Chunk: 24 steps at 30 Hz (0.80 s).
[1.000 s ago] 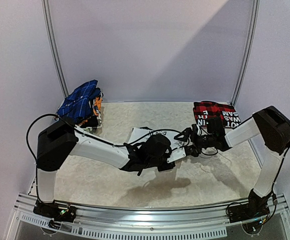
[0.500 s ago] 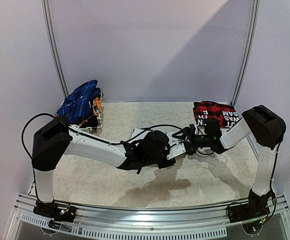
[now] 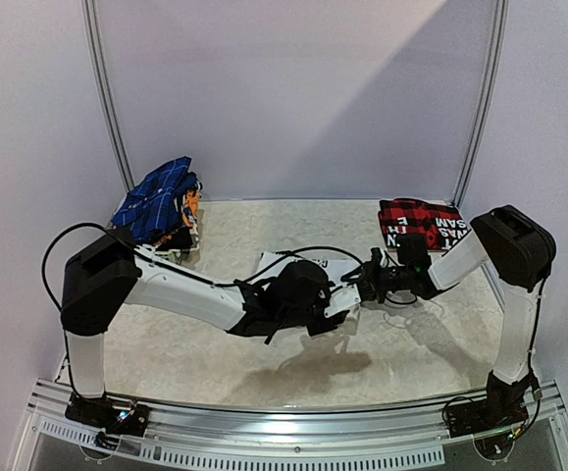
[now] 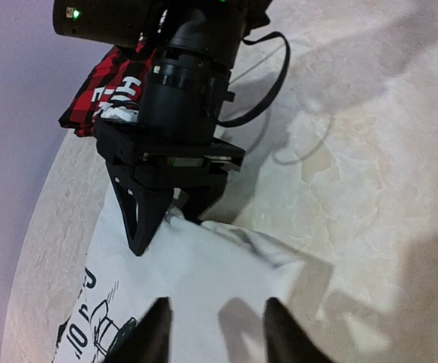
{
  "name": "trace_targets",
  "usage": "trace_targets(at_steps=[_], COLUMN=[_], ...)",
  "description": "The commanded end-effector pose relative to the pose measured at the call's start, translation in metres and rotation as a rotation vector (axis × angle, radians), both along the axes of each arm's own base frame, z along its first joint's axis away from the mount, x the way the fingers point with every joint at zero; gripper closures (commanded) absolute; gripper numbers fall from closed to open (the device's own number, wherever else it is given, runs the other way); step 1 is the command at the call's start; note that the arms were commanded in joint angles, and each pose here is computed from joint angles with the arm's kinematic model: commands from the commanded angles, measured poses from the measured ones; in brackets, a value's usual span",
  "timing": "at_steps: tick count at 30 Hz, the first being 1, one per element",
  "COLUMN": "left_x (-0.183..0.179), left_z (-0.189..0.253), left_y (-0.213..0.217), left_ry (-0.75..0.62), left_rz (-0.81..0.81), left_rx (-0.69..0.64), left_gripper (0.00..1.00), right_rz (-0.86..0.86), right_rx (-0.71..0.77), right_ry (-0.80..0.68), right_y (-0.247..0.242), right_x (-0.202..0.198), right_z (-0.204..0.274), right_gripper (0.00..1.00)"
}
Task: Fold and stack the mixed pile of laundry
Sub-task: Pass from the left arm to the right, then place the square-folded T-shirt at the corner of the board.
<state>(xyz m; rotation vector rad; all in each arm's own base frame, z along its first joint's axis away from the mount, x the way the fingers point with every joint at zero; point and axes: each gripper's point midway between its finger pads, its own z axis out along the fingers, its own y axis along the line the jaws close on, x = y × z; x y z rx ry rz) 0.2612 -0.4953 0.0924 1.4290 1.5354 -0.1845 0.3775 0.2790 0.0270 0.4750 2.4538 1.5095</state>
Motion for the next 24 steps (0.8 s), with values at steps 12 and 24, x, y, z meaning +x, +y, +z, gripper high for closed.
trace_targets(at_steps=[12,24], left_x=[-0.046,-0.032], left_z=[0.046,0.030], left_y=[0.043,0.120], left_ry=[0.339,0.362], left_rz=[0.028,0.292], left_rx=[-0.201,-0.243], left_gripper=[0.09,0.00], right_rz=[0.110,0.162], right_rx=[-0.291,-0.607], right_ry=[-0.009,-0.140], right_y=[-0.026,-0.068], right_x=[0.009,0.053], right_z=[-0.010,0.040], right_gripper=[0.89,1.00])
